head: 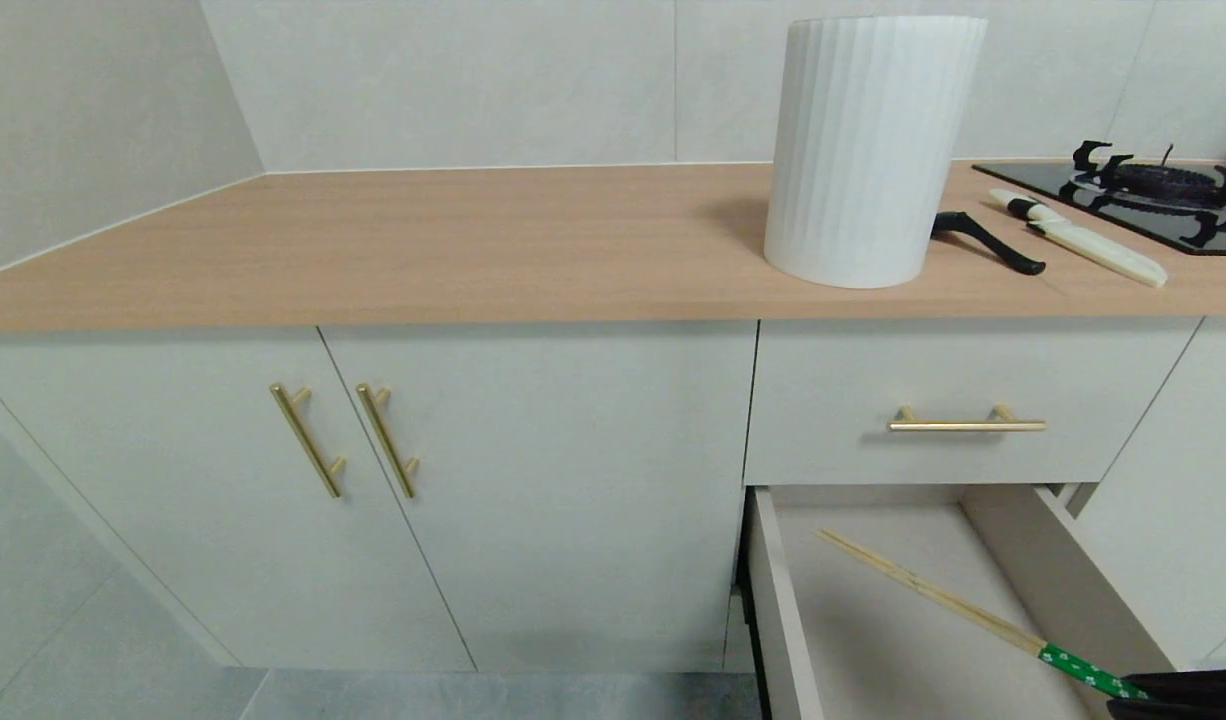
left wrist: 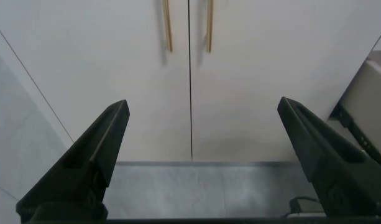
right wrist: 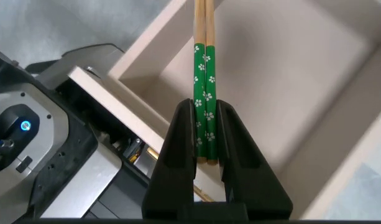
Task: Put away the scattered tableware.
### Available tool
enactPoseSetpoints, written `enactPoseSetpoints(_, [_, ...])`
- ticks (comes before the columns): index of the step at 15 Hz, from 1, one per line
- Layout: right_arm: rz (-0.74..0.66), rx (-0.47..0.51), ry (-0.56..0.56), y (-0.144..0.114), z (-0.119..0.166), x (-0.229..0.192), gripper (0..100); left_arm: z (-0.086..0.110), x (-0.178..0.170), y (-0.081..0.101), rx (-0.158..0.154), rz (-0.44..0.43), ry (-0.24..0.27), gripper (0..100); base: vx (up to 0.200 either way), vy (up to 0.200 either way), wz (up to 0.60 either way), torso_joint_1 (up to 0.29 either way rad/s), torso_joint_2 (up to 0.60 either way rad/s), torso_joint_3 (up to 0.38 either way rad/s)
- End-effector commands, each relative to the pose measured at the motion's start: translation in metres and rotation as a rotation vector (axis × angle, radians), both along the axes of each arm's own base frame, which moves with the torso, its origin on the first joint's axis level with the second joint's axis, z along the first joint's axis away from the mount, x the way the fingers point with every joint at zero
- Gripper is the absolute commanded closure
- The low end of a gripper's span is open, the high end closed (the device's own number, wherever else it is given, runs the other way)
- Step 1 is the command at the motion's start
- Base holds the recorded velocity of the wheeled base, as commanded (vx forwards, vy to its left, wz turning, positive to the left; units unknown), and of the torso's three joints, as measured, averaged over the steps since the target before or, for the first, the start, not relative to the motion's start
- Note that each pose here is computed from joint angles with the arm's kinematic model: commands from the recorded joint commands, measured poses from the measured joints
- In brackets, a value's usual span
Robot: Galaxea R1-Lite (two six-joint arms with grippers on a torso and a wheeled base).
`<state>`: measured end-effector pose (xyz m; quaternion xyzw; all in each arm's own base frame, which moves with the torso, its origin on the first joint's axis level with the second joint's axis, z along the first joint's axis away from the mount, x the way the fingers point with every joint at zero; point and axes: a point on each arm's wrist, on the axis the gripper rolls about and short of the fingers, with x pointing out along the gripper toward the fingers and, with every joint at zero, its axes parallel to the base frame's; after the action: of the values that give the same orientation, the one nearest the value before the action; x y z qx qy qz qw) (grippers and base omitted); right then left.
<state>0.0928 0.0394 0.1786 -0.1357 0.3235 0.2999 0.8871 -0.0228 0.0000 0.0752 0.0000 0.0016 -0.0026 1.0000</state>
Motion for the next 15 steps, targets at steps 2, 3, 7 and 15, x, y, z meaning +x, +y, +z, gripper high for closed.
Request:
enactPoseSetpoints(2, [0.002,-0.006,0.012,0.001,-0.001,0.002,100,0.0,0.0,0.0,0.0,0.001,0.0,0,0.0,0.0,0.0,-0.061,0.21,0.146])
enactPoseSetpoints(3, [0.002,-0.006,0.012,0.001,-0.001,0.002,100,0.0,0.0,0.0,0.0,0.001,0.0,0,0.0,0.0,0.0,-0.032,0.09,0.041])
enactPoseSetpoints(7, [-0.002,-0.016,0.045,0.003,-0.005,0.009,100,0.0,0.0,0.0,0.0,0.001,0.0,0,0.0,0.0,0.0,-0.003,0.02,0.01])
enactPoseSetpoints(15, [-0.167,0.047,0.197,0.017,-0.034,0.065,100,0.0,0.0,0.0,0.0,0.001,-0.002,0,0.0,0.0,0.0,0.0,0.0,0.0])
